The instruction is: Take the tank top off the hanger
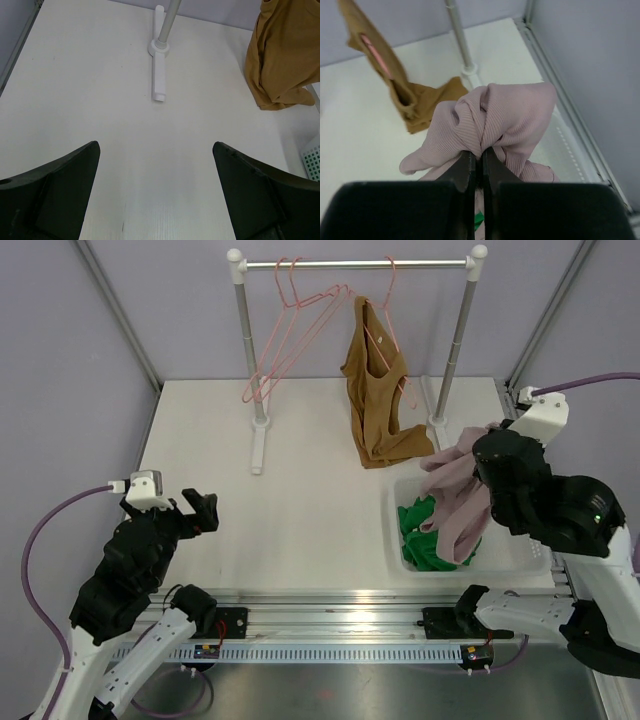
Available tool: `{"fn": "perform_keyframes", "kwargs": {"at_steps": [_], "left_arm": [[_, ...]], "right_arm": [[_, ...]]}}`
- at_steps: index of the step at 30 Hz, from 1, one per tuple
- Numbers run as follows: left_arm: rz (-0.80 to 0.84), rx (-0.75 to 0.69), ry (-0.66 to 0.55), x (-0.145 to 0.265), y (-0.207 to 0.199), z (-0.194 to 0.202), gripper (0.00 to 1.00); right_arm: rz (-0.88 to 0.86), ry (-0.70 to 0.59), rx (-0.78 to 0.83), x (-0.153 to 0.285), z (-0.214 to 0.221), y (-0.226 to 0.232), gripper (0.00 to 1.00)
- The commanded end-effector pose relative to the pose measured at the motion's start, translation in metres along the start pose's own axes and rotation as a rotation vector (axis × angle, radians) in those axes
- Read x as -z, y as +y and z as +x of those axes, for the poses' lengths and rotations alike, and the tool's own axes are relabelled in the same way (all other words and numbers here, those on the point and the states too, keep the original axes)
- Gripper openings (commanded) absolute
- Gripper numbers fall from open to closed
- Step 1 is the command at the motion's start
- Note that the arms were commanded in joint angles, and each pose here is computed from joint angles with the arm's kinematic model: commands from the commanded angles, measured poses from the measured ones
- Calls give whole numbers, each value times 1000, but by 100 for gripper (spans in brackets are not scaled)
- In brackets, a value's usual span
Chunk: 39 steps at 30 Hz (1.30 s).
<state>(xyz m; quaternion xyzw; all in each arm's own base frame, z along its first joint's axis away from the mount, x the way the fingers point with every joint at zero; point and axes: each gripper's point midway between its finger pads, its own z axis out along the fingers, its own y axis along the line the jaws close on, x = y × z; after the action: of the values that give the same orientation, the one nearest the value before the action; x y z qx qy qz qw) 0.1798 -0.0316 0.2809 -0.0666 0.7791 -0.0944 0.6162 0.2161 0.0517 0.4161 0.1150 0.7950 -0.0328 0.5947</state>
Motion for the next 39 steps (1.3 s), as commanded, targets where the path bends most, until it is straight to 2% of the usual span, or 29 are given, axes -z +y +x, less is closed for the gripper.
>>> {"fn": "perform_keyframes", "kwargs": {"at_steps": [1, 6, 10, 13, 17, 23, 25, 27, 28, 29, 30, 35, 37, 38, 39], "left_arm": [[22, 6, -47, -1, -5, -12, 99], [38, 3, -43, -2, -8, -11, 99], [53, -1, -38, -3, -11, -10, 99], [60, -1, -39, -2, -12, -10, 99], [54, 9, -56, 2, -9, -13, 99], [32, 39, -102, 11, 0, -18, 99], [12, 50, -104, 11, 4, -19, 99], [-57, 76, -103, 11, 14, -19, 99], [-92, 84, -103, 10, 20, -20, 99], [-138, 87, -98, 9, 27, -19, 99], [-162, 88, -91, 7, 29, -19, 99], [-259, 94, -75, -3, 42, -19, 99], [-295, 87, -77, -5, 49, -21, 99], [-287, 87, -75, -7, 47, -23, 99], [-289, 81, -74, -8, 48, -24, 99]], "right_arm": [[189, 81, 96, -31, 42, -17, 0], [346, 236, 66, -69, 115, -44, 0], [367, 320, -63, -89, 168, -49, 0], [303, 336, -228, -106, 199, -39, 0], [422, 297, -418, -118, 232, -57, 0], [535, 455, -344, -141, 283, -67, 0], [618, 477, -282, -135, 286, -80, 0], [620, 450, -281, -129, 274, -84, 3], [598, 431, -285, -129, 266, -83, 6], [579, 410, -289, -127, 256, -82, 24], [553, 361, -300, -122, 235, -83, 99], [471, 252, -249, -103, 167, -85, 99], [395, 226, -244, -95, 141, -77, 100], [338, 236, -172, -93, 134, -73, 99], [237, 230, -180, -89, 119, -58, 99]]}}
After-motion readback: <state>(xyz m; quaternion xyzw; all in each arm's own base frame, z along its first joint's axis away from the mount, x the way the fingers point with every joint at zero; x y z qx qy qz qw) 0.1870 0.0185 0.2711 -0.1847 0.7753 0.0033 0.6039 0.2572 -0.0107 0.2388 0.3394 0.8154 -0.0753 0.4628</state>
